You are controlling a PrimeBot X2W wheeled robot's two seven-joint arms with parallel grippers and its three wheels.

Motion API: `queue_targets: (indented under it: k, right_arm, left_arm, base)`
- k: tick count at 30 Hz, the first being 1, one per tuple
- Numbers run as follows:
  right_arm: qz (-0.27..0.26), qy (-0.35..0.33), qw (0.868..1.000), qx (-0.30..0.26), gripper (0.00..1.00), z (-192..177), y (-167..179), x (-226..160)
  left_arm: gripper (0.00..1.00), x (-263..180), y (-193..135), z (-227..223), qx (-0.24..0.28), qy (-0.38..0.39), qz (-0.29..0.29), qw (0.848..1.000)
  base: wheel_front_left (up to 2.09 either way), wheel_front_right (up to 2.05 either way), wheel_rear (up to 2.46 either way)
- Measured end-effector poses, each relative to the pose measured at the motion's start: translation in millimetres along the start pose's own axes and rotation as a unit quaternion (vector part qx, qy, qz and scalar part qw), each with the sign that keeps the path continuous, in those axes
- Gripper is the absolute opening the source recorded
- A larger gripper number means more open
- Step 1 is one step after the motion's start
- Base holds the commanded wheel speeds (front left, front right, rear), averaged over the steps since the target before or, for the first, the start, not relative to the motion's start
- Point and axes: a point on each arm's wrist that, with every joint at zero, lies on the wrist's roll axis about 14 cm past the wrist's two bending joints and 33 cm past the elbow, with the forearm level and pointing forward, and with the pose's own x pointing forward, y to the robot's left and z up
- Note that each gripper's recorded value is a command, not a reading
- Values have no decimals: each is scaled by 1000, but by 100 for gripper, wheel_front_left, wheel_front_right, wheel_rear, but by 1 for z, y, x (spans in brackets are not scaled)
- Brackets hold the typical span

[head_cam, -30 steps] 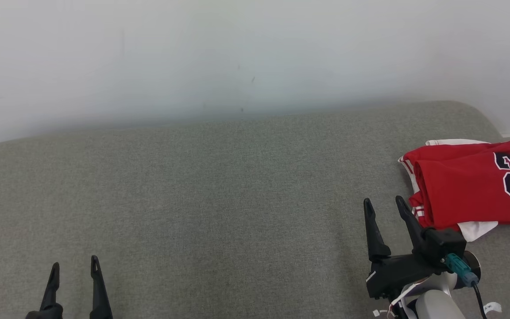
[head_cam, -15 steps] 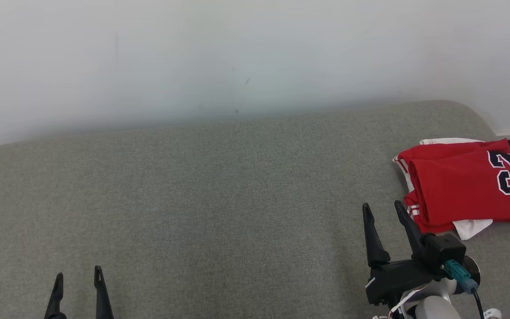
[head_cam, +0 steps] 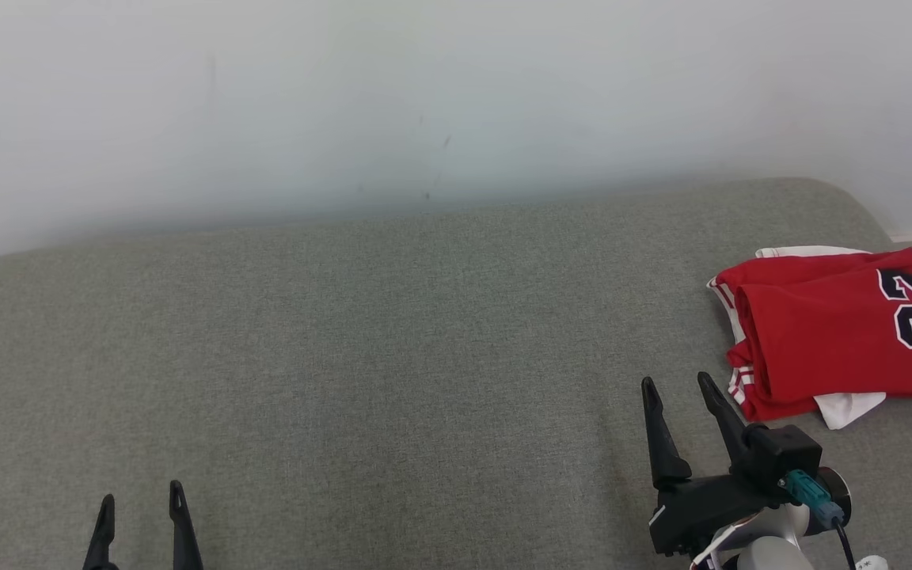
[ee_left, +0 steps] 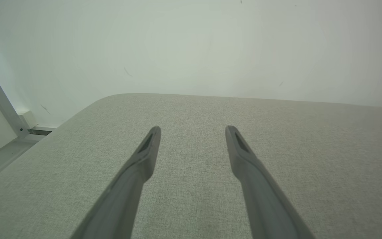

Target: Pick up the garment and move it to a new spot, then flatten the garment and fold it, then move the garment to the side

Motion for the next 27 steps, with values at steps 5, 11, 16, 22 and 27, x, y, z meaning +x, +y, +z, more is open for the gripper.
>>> queue_targets:
  k: [5,11,16,22,27]
  right_arm:
    - [1,4,1000,0,100,-2,1,0]
    - [2,6,1000,0,100,-3,2,1]
    - [3,4,1000,0,100,-2,2,2]
    - [3,-1,1000,0,100,2,2,2]
    - [3,-4,1000,0,100,3,2,2]
  left_arm:
    - [100,-1,0,-1,0,2,2,1000]
    - [100,-2,0,-3,-3,4,4,1000]
    - [100,-2,0,-3,-2,5,5,1000]
    - [100,-1,-2,2,-2,-2,3,1000]
    - [100,-2,-2,2,-1,-3,5,1000]
  base:
    - [0,0,0]
    - [0,0,0]
    - [0,0,0]
    - [0,0,0]
    - [0,0,0]
